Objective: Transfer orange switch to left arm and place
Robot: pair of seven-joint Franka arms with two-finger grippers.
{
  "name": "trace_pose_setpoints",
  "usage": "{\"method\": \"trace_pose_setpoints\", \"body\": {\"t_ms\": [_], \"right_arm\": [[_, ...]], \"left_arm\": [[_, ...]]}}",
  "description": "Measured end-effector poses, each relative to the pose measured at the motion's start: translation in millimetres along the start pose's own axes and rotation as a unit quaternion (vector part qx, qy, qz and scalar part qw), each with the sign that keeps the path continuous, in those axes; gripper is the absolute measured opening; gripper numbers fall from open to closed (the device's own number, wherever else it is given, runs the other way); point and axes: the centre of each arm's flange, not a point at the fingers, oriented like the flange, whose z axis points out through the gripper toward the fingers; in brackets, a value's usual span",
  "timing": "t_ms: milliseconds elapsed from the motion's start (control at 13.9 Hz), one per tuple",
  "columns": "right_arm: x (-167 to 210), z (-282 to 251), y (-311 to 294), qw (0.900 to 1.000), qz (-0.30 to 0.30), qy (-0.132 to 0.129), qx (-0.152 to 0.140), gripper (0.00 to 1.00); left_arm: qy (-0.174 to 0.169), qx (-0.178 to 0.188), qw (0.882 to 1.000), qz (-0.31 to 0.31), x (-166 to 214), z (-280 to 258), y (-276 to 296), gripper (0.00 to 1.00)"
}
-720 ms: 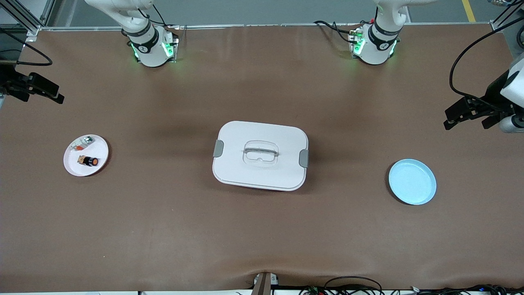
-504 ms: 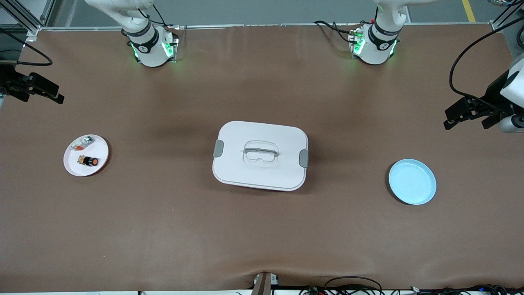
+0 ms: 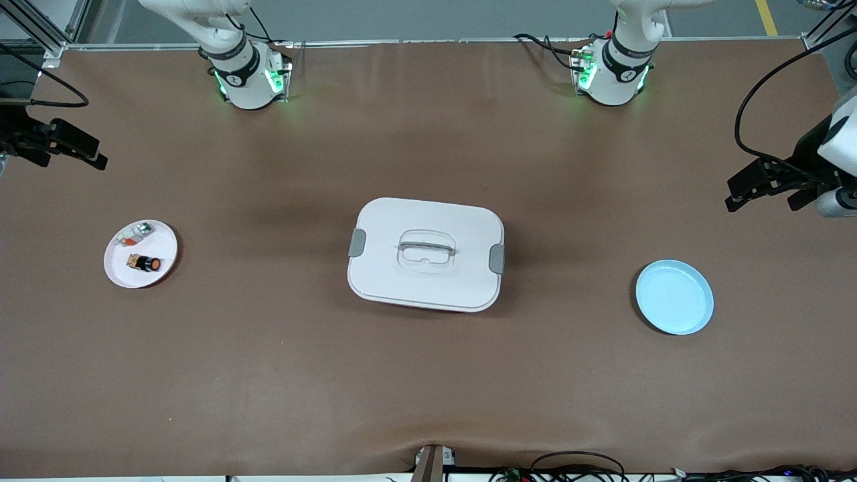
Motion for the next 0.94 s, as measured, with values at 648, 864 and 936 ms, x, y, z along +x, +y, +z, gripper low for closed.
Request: {"method": "trace_pose_setpoints", "body": {"t_ms": [648, 864, 936], "right_arm": [[0.2, -0.2, 1.9, 1.000, 0.002, 0.001, 0.000, 1.00], [0.4, -0.7, 3.7, 1.000, 0.003, 0.001, 0.000, 1.00], [0.3, -1.5, 4.5, 1.000, 0.004, 0.002, 0.000, 1.00]], "left_arm": [[0.000, 0.000, 1.000, 0.000, 0.0, 0.0, 0.0, 1.00], [0.000, 0.000, 1.000, 0.000, 0.0, 0.0, 0.1, 1.00], [0.000, 0.000, 1.000, 0.000, 0.0, 0.0, 0.1, 1.00]]}}
